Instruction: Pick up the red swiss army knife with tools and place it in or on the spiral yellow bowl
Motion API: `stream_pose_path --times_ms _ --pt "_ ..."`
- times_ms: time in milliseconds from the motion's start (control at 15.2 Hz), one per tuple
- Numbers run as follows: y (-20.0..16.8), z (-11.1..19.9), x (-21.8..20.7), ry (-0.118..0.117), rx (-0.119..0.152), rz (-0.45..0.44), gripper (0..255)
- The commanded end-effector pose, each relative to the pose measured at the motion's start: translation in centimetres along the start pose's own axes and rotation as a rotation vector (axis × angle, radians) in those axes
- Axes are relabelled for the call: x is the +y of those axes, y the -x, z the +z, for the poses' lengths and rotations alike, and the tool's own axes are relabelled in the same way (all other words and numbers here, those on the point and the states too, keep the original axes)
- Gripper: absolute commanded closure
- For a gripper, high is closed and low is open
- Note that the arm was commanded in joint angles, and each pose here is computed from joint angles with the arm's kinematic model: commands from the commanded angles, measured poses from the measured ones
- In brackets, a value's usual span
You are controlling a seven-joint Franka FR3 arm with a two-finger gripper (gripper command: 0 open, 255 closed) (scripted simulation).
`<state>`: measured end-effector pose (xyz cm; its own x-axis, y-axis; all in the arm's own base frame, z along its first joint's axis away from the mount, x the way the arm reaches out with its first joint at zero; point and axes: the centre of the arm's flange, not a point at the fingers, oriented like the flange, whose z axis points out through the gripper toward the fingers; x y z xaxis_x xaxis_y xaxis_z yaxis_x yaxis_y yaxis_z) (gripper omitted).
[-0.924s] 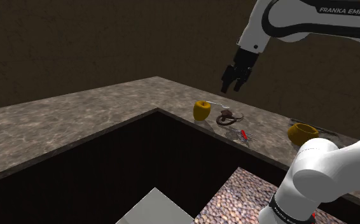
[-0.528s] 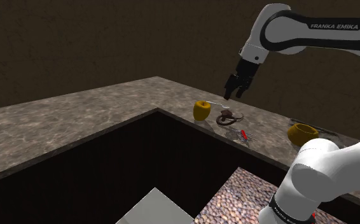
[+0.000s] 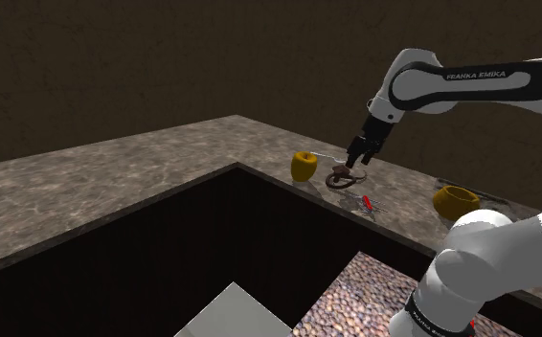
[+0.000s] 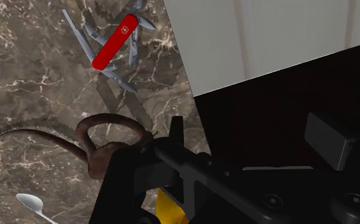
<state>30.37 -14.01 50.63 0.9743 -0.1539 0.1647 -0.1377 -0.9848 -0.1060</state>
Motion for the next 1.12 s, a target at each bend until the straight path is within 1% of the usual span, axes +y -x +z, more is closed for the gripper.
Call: stream_pose_path --times_ms 0,792,1056 --pt "0.4 2.0 1.9 0.000 0.003 0.005 0" --pt "2.1 12.1 14.0 -0.001 0.016 0.039 0" --pt "2.1 14.0 14.3 -0.001 0.016 0.040 0"
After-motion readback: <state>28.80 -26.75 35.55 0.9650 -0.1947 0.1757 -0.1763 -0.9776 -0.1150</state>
